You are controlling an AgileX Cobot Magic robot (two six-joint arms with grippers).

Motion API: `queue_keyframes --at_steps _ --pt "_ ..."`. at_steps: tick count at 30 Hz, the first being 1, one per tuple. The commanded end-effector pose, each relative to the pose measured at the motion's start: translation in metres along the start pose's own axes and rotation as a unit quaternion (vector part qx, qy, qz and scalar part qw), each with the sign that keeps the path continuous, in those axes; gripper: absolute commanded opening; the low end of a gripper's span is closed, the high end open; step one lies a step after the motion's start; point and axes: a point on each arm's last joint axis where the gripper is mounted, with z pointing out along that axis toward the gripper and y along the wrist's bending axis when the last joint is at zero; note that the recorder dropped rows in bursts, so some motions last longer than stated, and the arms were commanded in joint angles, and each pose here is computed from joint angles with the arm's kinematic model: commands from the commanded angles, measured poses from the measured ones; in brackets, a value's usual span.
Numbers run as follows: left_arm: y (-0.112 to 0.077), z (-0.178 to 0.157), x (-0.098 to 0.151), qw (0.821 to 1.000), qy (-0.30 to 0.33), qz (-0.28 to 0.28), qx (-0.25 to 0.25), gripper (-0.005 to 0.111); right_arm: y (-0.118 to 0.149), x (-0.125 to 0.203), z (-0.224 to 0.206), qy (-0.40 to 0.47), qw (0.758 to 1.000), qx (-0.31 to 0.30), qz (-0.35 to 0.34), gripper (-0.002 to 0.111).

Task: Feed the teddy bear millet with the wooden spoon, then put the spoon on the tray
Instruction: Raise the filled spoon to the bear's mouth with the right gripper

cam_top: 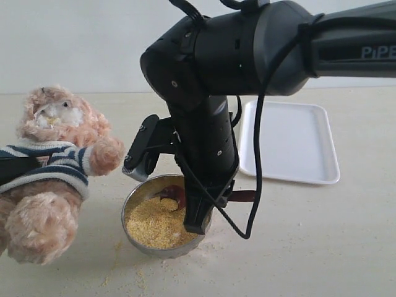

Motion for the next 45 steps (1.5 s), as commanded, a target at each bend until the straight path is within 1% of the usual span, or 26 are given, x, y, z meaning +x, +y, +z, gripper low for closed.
queue_keyframes --at_steps 1,8,12,15,24,30,31,34,35,38,41,45 --pt "-0.005 -0.001 -0.001 1.000 0.002 0.012 0.020 0.005 -0.001 0.003 -0.006 -0.006 1.000 0.003 0.007 0.000" --pt "-0.004 -0.001 0.005 0.999 0.032 0.024 0.014 0.005 -0.001 0.002 -0.006 -0.007 1.000 -0.001 0.007 0.000" --pt "-0.002 -0.001 0.010 0.999 0.040 0.020 0.012 0.005 0.003 0.002 -0.007 -0.015 1.000 -0.018 0.009 0.000" --pt "-0.001 -0.002 0.012 0.998 0.052 0.024 0.004 0.005 0.005 0.003 -0.015 -0.032 0.999 -0.031 -0.004 0.000" --pt "0.000 -0.002 0.015 0.998 0.065 0.028 -0.003 0.005 0.003 0.018 -0.052 -0.077 0.997 -0.007 0.002 0.000" --pt "0.001 -0.002 0.016 0.997 0.075 0.032 -0.005 0.005 0.002 0.023 -0.062 -0.090 0.996 -0.006 0.008 0.000" --pt "0.001 -0.002 0.017 0.997 0.077 0.033 -0.006 0.005 0.000 0.024 -0.061 -0.092 0.996 -0.014 0.015 0.000" --pt "0.002 -0.002 0.018 0.996 0.085 0.036 -0.007 0.005 -0.007 0.027 -0.059 -0.116 0.990 -0.070 0.034 0.000" --pt "0.002 -0.002 0.018 0.996 0.085 0.036 -0.007 0.005 -0.011 0.029 -0.058 -0.131 0.985 -0.101 0.050 0.000" --pt "0.002 -0.002 0.018 0.996 0.086 0.037 -0.008 0.005 -0.022 0.036 -0.060 -0.162 0.972 -0.147 0.088 0.000" --pt "0.002 -0.002 0.018 0.996 0.086 0.030 -0.008 0.005 -0.027 0.042 -0.068 -0.182 0.965 -0.157 0.102 0.000" --pt "0.003 -0.003 0.023 0.996 0.090 0.017 -0.010 0.005 -0.023 0.043 -0.085 -0.215 0.959 -0.161 0.089 0.000"
